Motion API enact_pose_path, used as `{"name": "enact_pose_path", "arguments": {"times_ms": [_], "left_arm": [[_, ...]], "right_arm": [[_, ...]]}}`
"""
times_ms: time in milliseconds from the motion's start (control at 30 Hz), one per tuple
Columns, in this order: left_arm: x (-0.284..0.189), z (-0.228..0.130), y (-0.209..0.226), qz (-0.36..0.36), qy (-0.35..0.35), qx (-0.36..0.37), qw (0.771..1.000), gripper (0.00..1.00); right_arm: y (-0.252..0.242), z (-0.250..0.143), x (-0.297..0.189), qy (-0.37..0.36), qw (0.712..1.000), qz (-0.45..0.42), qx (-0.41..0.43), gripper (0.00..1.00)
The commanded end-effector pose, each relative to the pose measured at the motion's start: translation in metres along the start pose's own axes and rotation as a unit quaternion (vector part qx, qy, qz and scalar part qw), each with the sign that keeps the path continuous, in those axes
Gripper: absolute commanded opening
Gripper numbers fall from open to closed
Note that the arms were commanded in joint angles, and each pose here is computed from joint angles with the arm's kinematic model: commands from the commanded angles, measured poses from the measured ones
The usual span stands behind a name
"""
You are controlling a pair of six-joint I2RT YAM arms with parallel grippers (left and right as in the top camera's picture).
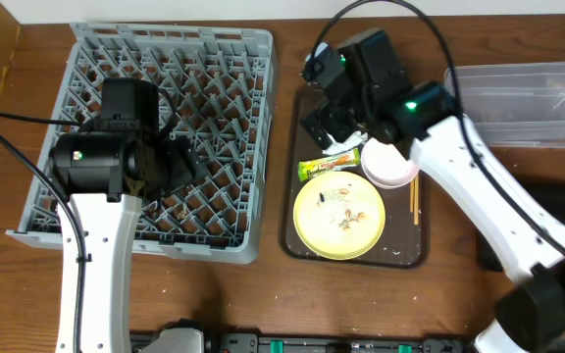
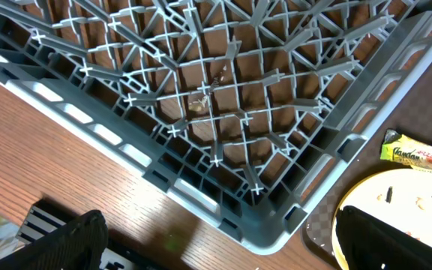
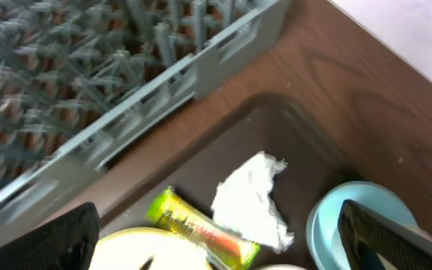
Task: Sort waste into correct bins and load items into the dishwasher
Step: 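Reach the right gripper to the tray and grasp the white tissue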
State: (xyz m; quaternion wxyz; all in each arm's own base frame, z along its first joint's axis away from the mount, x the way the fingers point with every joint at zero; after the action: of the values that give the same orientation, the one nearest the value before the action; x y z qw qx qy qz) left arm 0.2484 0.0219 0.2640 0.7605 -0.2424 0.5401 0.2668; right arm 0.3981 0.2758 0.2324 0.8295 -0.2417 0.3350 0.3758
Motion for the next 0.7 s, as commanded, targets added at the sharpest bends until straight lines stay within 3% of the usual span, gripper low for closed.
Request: {"name": "enact_pose_path", "arguments": {"times_ms": [0,67,100,133,233,467,667], "left_arm": [[0.001,0.001,0.003,0.008,-0.002,0.005,1.0,0.98],[0.001,0.001,0.003,0.008,-0.002,0.005,1.0,0.98],[0.001,0.001,0.003,0.008,-0.001,0.005,1.0,0.98],[0.001,0.001,0.003,0.008,-0.002,0.005,1.0,0.98],[0.001,0.001,0.003,0.008,-0.002,0.005,1.0,0.98],[0.001,0.001,0.003,0.008,-0.001,0.005,1.0,0.98],[0.001,0.001,0.003,0.008,-0.002,0.005,1.0,0.98]], "right_arm": [[-0.009,-0.005,0.033,0.007,0.998,-0.005,0.06,0.99],[-0.005,-0.01,0.051,0.015,0.997,0.005,0.073,0.99],[-0.007,-0.021,0.072,0.033,0.997,-0.005,0.075,0.83],[-0.012,-0.031,0.084,0.05,0.994,-0.023,0.09,0.77],[-0.028,-0.069,0.117,0.109,0.979,-0.094,0.145,0.76],[-0.014,-0.103,0.155,0.156,0.974,-0.078,0.143,0.77],[-0.004,-0.124,0.174,0.183,0.966,-0.075,0.168,0.65]]}}
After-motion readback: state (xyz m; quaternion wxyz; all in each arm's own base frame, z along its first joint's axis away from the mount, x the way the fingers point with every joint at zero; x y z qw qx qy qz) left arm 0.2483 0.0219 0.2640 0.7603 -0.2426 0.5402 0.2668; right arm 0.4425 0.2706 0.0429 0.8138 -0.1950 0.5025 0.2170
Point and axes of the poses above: each gripper's point midway between its finger pads, its own x axis out along the fingers, its own y axis along the line the jaws close on, z = x × y, the point moved 2 cm from there along -x, back along the fingers, and after that the axes turned 11 degrees about -x, right-handed, at the moved point
